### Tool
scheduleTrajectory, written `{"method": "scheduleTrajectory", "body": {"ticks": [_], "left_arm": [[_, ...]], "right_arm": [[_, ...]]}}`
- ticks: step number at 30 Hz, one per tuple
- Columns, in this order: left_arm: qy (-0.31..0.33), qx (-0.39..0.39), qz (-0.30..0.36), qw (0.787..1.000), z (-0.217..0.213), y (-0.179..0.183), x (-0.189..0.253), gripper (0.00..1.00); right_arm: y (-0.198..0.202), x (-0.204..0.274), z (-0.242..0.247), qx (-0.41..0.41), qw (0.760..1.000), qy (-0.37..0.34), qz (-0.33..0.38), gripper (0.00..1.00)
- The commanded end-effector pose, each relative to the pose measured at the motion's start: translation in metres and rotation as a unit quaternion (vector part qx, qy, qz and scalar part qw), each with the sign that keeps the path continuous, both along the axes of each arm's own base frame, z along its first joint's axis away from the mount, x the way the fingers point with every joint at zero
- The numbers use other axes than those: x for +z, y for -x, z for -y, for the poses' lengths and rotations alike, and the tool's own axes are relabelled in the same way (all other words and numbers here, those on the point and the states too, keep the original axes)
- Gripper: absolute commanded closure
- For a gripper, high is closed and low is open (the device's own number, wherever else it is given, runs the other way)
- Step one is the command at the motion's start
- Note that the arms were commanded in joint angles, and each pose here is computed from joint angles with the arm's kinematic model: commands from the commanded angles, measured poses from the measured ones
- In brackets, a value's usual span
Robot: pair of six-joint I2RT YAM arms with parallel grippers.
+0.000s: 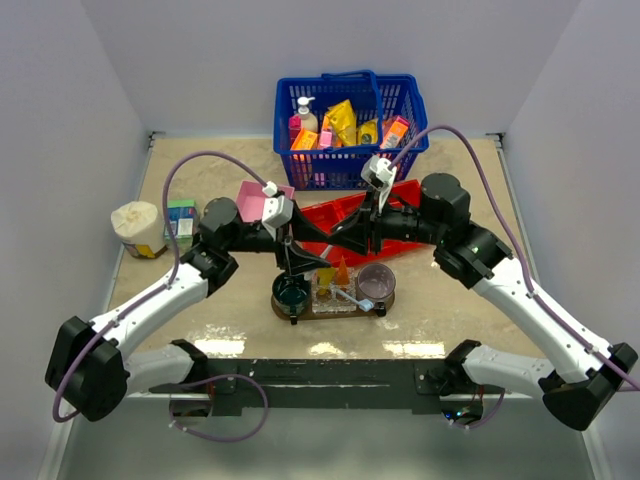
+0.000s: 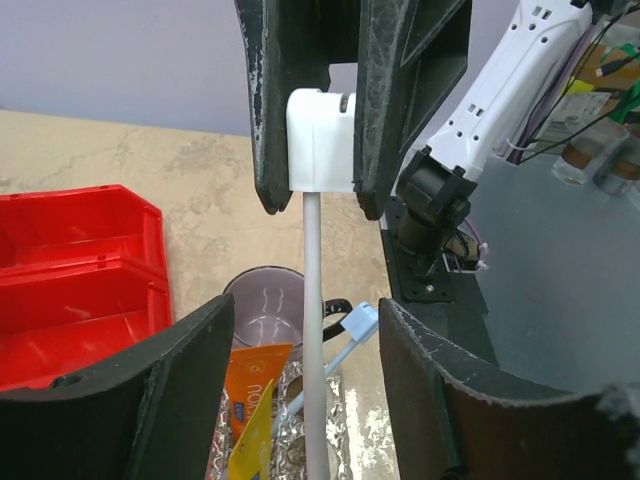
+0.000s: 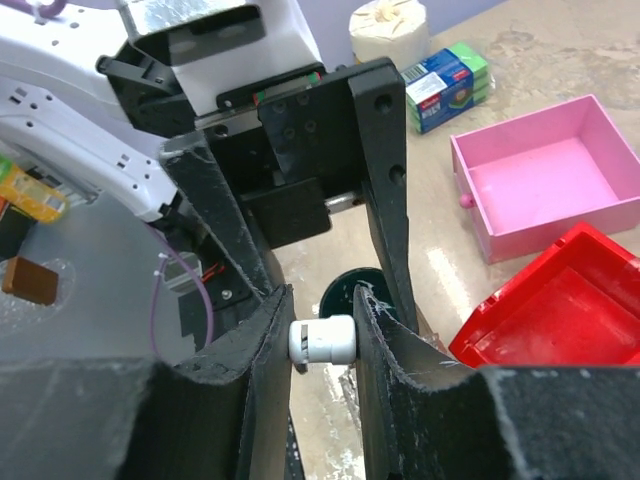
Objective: Prepare toiletry sets of a toothbrush and toothpaste on the tray
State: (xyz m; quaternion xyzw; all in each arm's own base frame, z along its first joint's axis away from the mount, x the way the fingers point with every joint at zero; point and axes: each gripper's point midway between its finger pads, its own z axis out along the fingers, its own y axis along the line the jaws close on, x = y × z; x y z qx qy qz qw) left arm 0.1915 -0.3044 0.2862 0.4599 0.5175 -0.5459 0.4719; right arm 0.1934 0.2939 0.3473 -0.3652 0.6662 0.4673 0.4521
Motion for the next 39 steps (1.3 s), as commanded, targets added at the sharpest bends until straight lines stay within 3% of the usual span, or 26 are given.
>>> {"method": "scheduleTrajectory", "body": {"ticks": [1, 6, 15, 22, 39], "left_arm": [[0.012, 0.024, 0.041, 0.999, -0.007, -0.006, 0.013, 0.32], [-0.001, 0.071, 0.061, 0.996, -0.022, -0.024, 0.015, 0.28], [0.037, 0.179, 0.091, 0.979, -0.077, -0.06, 0.041, 0.27], [0.021, 0.329, 0.088, 0.94, -0.113, -0.105, 0.039, 0.28], [-0.005, 0.465, 0.095, 0.88, -0.155, -0.132, 0.033, 0.27]], "right_arm": [[-0.005, 0.017, 0.005, -0.02, 0.999, -0.001, 0.041, 0.98], [-0.003, 0.018, 0.012, -0.025, 0.998, 0.015, 0.049, 0.98], [0.007, 0.007, 0.03, -0.035, 0.996, 0.062, 0.049, 0.99], [0.013, 0.007, 0.032, -0.034, 0.996, 0.062, 0.056, 1.0], [0.022, -0.02, -0.007, -0.049, 0.988, 0.127, 0.072, 1.0]]}}
